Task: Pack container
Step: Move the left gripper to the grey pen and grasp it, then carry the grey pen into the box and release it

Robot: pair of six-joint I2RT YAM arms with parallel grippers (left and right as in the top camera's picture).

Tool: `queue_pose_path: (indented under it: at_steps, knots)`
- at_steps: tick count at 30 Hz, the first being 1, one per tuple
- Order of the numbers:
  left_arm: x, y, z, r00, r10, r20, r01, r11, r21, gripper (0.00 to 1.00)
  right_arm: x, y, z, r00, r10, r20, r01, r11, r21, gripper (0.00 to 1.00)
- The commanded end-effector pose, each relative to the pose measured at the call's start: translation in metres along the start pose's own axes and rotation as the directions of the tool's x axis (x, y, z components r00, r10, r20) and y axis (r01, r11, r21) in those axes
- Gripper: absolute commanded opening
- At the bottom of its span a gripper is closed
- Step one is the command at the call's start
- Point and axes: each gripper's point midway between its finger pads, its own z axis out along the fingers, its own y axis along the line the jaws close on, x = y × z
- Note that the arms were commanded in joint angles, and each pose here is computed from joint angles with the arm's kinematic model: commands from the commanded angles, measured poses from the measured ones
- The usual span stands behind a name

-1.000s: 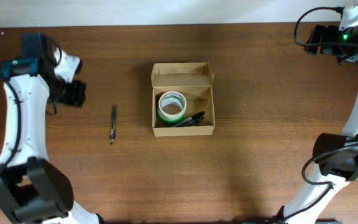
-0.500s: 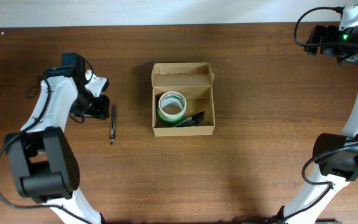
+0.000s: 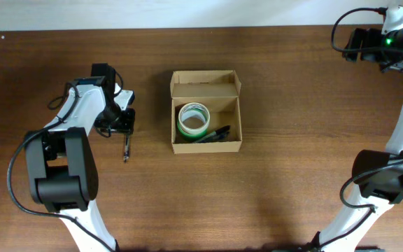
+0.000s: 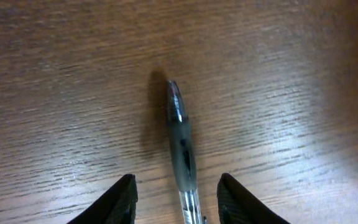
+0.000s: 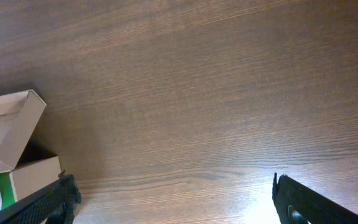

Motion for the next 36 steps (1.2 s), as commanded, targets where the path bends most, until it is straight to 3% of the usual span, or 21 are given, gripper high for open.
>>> queue_pose_path:
  at_steps: [1, 15, 17, 19, 20, 25, 30, 36]
  knots:
    - [0.003, 0.001, 0.006, 0.999, -0.048, -0.018, 0.048, 0.999, -0.014, 0.43, -0.001, -0.001, -0.003, 1.0, 0.012, 0.009, -0.012, 1.0, -0.003, 0.99]
    - [0.025, -0.007, 0.038, 0.991, -0.036, -0.129, 0.036, 0.999, 0.001, 0.43, -0.001, -0.001, -0.003, 1.0, 0.012, 0.009, -0.012, 1.0, -0.003, 0.99]
    - [0.027, -0.008, 0.039, 0.991, -0.036, -0.132, 0.037, 0.999, 0.002, 0.34, -0.001, -0.001, -0.003, 1.0, 0.012, 0.009, -0.012, 1.0, -0.003, 0.99]
    - [0.026, -0.007, 0.039, 0.991, -0.036, -0.129, 0.037, 0.999, 0.002, 0.07, -0.001, -0.001, -0.003, 1.0, 0.012, 0.009, -0.012, 1.0, -0.003, 0.99]
    - [0.025, -0.007, 0.038, 0.991, -0.036, -0.128, 0.037, 0.999, 0.001, 0.02, -0.001, -0.001, -0.003, 1.0, 0.012, 0.009, -0.012, 1.0, -0.003, 0.99]
    - [0.023, -0.008, 0.026, 0.99, -0.011, -0.141, 0.012, 1.0, 0.006, 0.02, -0.001, -0.001, -0.003, 1.0, 0.012, 0.009, -0.012, 1.0, -0.003, 0.99]
    - [-0.01, -0.007, -0.029, 0.994, 0.083, -0.076, -0.083, 0.997, 0.003, 0.02, -0.001, -0.001, -0.003, 1.0, 0.012, 0.009, -0.012, 1.0, -0.003, 0.99]
    - [-0.049, -0.018, -0.152, 0.983, 0.162, 0.089, -0.159, 0.986, -0.041, 0.02, -0.001, -0.001, -0.003, 1.0, 0.012, 0.009, -0.012, 1.0, -0.003, 0.99]
